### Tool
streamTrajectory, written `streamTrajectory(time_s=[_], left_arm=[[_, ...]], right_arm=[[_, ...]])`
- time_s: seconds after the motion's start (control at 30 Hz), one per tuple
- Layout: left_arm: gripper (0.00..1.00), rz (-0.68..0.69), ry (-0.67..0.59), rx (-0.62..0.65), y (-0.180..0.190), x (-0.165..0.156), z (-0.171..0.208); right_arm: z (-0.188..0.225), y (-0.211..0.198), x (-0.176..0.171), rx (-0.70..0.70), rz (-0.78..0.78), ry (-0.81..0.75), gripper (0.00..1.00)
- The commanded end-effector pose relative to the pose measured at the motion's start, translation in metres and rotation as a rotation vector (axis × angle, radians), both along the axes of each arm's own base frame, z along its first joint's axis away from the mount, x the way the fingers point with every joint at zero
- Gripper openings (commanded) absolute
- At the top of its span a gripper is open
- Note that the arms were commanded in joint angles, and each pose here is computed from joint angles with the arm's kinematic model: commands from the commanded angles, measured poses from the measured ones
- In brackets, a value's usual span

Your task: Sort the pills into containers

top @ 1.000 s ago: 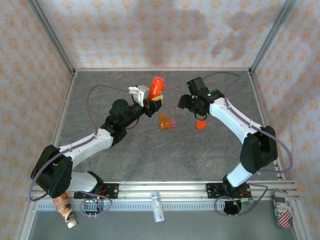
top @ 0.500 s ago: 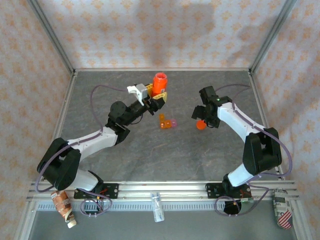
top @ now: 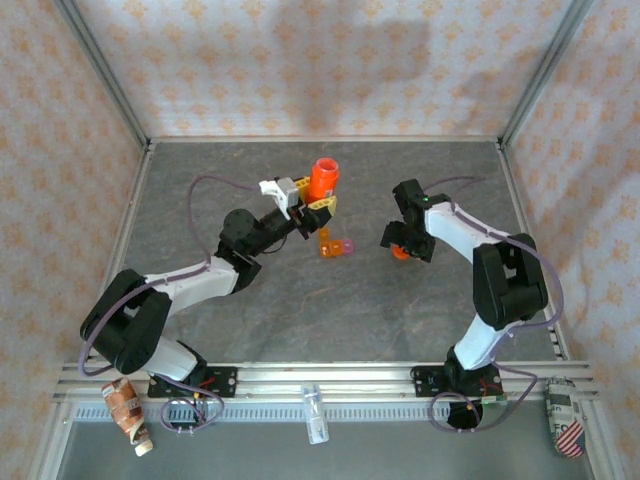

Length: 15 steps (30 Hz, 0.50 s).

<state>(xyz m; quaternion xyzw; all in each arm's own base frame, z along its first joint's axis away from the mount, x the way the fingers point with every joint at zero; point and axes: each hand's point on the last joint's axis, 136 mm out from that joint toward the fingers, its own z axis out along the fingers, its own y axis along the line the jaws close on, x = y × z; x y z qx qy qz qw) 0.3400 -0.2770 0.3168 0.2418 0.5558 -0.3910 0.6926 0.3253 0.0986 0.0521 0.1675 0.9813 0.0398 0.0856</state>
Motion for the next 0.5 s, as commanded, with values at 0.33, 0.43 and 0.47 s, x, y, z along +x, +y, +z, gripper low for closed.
streamTrajectory(time_s=[0.33, 0.43, 0.47], left_arm=[[0.0, -0.002, -0.068, -0.012, 0.001, -0.001, 0.01], [0.0, -0.001, -0.063, -0.009, 0.002, -0.001, 0.008], [0.0, -0.002, -0.059, -0.009, 0.002, -0.001, 0.007]], right_arm=[[-0.023, -0.004, 0.023, -0.007, 0.014, 0.023, 0.72], [-0.025, -0.003, 0.026, -0.006, 0.021, 0.026, 0.69], [-0.026, -0.002, 0.027, -0.008, 0.023, 0.027, 0.68]])
